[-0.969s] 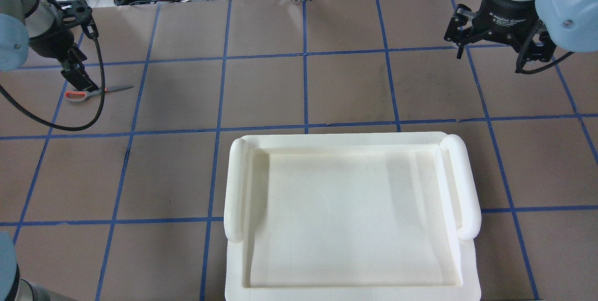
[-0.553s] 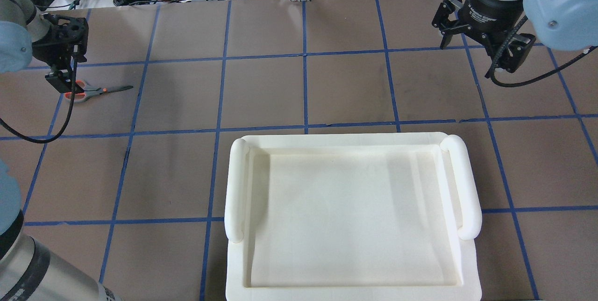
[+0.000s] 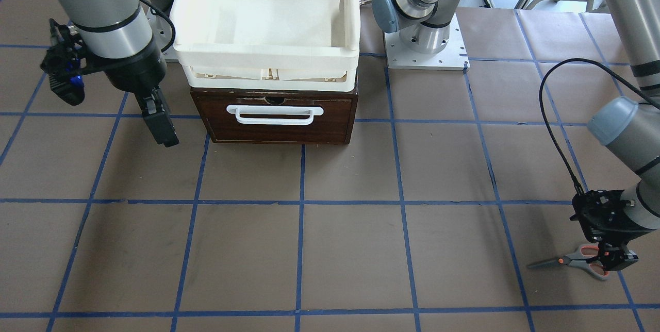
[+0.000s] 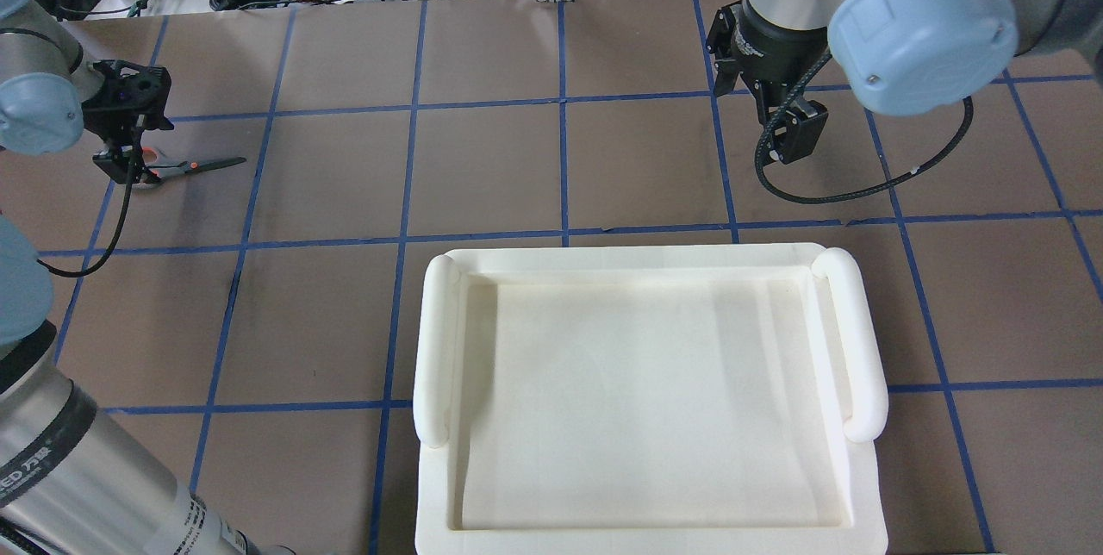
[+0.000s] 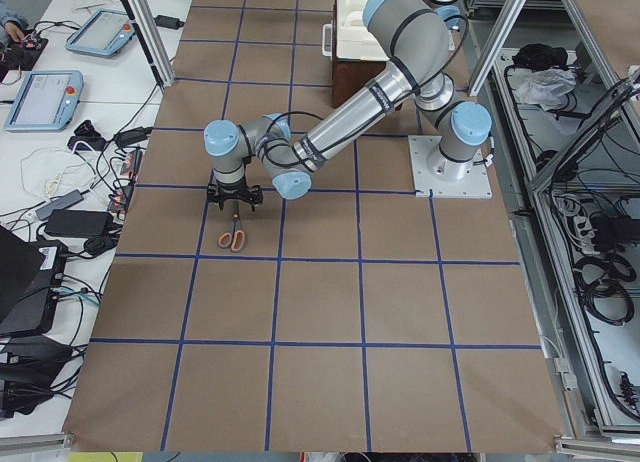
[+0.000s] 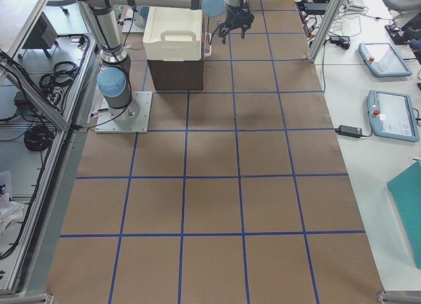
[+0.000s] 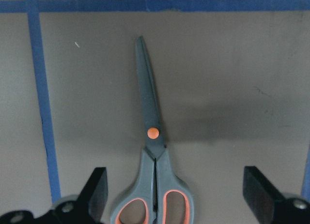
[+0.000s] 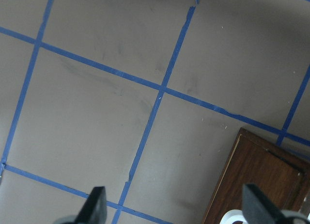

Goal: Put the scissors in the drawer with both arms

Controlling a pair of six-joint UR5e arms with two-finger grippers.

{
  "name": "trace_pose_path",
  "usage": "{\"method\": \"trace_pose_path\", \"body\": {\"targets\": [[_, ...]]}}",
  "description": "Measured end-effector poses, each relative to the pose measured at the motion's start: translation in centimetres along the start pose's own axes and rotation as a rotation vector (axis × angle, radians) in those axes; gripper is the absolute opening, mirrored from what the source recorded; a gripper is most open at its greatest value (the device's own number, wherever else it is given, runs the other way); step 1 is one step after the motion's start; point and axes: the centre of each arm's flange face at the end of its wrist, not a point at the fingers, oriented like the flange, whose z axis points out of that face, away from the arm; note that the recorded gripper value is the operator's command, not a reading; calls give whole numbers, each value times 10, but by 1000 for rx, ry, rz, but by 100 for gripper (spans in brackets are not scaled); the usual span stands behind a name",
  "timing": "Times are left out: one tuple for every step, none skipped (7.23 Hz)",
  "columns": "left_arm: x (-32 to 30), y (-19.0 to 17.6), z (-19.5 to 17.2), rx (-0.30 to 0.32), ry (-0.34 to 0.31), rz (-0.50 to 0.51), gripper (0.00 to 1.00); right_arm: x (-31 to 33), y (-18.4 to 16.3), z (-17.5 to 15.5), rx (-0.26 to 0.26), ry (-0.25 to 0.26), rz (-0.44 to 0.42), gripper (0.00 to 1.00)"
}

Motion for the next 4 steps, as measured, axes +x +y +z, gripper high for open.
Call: {"method": "trace_pose_path", "body": {"targets": [[-4, 2, 11, 16, 2, 27, 99, -5, 17, 12, 0, 23, 51, 100], [-7, 3, 20, 27, 5, 61, 99, -9, 35, 25, -3, 46, 101, 100], [-8, 5, 27, 33, 10, 74, 100, -11, 47, 34, -8, 65, 149, 100], [-9, 7, 33, 34, 17, 77, 100, -13, 56, 42, -11, 82, 193, 100]]}}
